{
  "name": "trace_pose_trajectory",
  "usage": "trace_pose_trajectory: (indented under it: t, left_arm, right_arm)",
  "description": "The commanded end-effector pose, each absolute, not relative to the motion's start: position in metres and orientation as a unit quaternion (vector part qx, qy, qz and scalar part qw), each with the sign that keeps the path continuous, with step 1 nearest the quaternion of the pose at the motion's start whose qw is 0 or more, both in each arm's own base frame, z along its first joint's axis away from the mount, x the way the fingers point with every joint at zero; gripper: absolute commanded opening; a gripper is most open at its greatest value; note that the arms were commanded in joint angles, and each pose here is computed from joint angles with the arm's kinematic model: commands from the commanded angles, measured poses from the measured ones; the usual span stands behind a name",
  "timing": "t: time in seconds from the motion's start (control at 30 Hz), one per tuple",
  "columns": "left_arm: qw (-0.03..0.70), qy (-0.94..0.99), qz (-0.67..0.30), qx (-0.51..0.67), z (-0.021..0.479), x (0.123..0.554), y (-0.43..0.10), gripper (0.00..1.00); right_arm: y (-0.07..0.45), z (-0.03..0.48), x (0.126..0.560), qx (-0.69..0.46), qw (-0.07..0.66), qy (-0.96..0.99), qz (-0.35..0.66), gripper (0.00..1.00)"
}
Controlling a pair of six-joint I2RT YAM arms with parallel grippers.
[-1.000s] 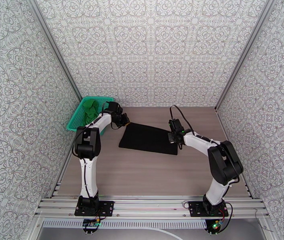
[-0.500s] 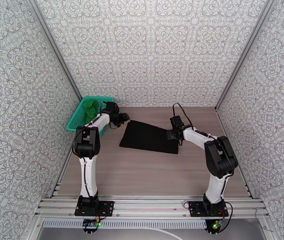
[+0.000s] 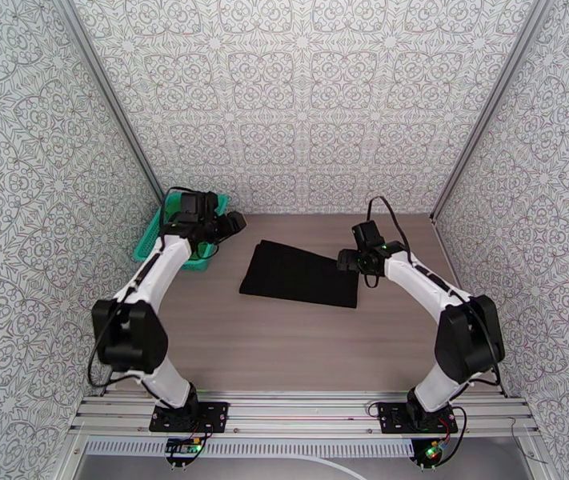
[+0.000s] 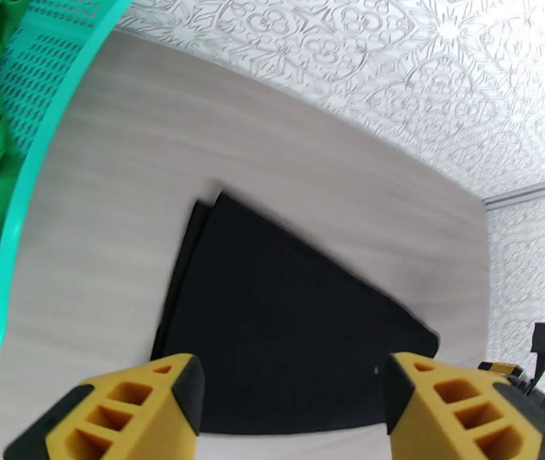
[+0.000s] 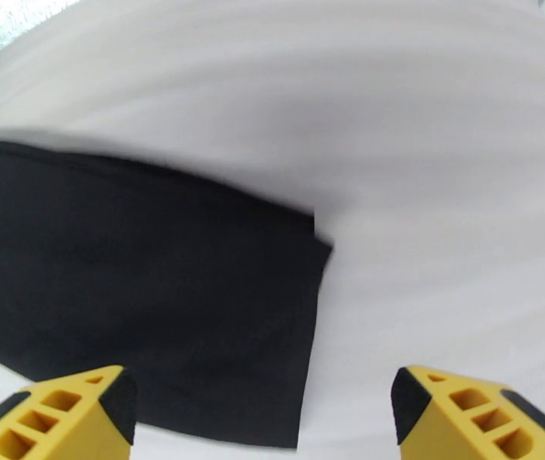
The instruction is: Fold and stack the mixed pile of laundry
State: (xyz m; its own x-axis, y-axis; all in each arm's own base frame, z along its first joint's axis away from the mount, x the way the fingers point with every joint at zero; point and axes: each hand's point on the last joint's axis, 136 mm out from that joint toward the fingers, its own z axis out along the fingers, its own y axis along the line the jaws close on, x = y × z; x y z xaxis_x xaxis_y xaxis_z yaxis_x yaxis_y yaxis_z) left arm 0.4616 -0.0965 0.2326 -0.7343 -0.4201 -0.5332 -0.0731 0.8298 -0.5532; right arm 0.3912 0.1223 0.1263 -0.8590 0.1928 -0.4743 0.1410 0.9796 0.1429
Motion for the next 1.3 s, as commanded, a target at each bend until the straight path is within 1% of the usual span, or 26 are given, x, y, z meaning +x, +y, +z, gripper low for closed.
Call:
trace_pose_trajectory:
  t: [0.0,0.1,0.23,0.33,0.67,0.77,0.87,1.03,1.1,1.13,1.27]
  left_arm:
    - [0.281,0.930,-0.195,-0.136,0.180,0.436,-0.095,0.63]
    - [0.272,0.931,-0.203,-0.136,0.166,0.431,-0.104,0.61]
    - [0.259,0.934,-0.208,-0.134,0.150,0.429,-0.111,0.60]
    - [0.252,0.935,-0.210,-0.132,0.143,0.427,-0.114,0.59]
    - [0.249,0.936,-0.212,-0.129,0.140,0.430,-0.116,0.59]
    - [0.249,0.936,-0.211,-0.129,0.141,0.430,-0.115,0.59]
    - [0.245,0.935,-0.224,-0.126,0.143,0.429,-0.118,0.59]
    - [0.244,0.935,-0.225,-0.126,0.146,0.428,-0.117,0.59]
    - [0.245,0.935,-0.226,-0.125,0.149,0.426,-0.118,0.59]
    - [0.244,0.935,-0.226,-0.124,0.150,0.425,-0.119,0.59]
    - [0.244,0.936,-0.228,-0.114,0.157,0.420,-0.125,0.59]
  right_arm:
    - [0.115,0.101,0.366,0.130,0.202,0.969,0.059,0.92]
    - [0.119,0.087,0.369,0.138,0.190,0.969,0.073,0.89]
    - [0.126,0.067,0.380,0.140,0.175,0.972,0.075,0.81]
    - [0.128,0.056,0.388,0.143,0.170,0.972,0.072,0.77]
    - [0.135,0.013,0.399,0.153,0.131,0.977,0.066,0.62]
    - [0.138,-0.001,0.395,0.158,0.115,0.978,0.068,0.53]
    - [0.139,-0.012,0.391,0.164,0.100,0.979,0.068,0.36]
    - [0.138,-0.028,0.382,0.166,0.080,0.981,0.059,0.15]
    - [0.136,-0.030,0.380,0.166,0.078,0.982,0.053,0.02]
    - [0.134,-0.030,0.378,0.166,0.079,0.982,0.048,0.00]
    - [0.123,-0.017,0.377,0.160,0.097,0.982,0.024,0.00]
